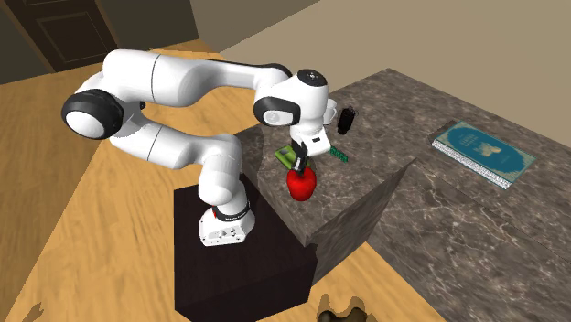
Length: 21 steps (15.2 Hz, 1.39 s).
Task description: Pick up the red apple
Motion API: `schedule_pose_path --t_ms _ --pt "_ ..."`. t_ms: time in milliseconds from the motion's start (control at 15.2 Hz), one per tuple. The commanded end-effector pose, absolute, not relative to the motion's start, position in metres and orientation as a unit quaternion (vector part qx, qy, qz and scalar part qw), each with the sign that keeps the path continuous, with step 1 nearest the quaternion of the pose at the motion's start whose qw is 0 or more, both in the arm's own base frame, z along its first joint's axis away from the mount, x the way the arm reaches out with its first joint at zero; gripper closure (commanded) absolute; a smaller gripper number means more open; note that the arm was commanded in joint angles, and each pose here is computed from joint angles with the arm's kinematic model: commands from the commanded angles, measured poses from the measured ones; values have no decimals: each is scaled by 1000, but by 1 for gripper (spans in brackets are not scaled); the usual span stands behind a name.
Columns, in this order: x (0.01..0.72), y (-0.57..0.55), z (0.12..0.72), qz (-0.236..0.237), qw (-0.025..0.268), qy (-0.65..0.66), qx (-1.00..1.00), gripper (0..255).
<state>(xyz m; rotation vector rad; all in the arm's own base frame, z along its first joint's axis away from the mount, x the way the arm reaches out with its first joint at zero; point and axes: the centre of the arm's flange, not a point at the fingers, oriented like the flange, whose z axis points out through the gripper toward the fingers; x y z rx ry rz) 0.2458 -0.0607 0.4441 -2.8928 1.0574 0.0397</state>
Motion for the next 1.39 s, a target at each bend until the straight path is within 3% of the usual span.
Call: schedule_pose_path --t_ms 0,1320 --pt "246 -61 444 13 31 343 -939 255" --pt "246 -61 525 13 31 343 -939 255"
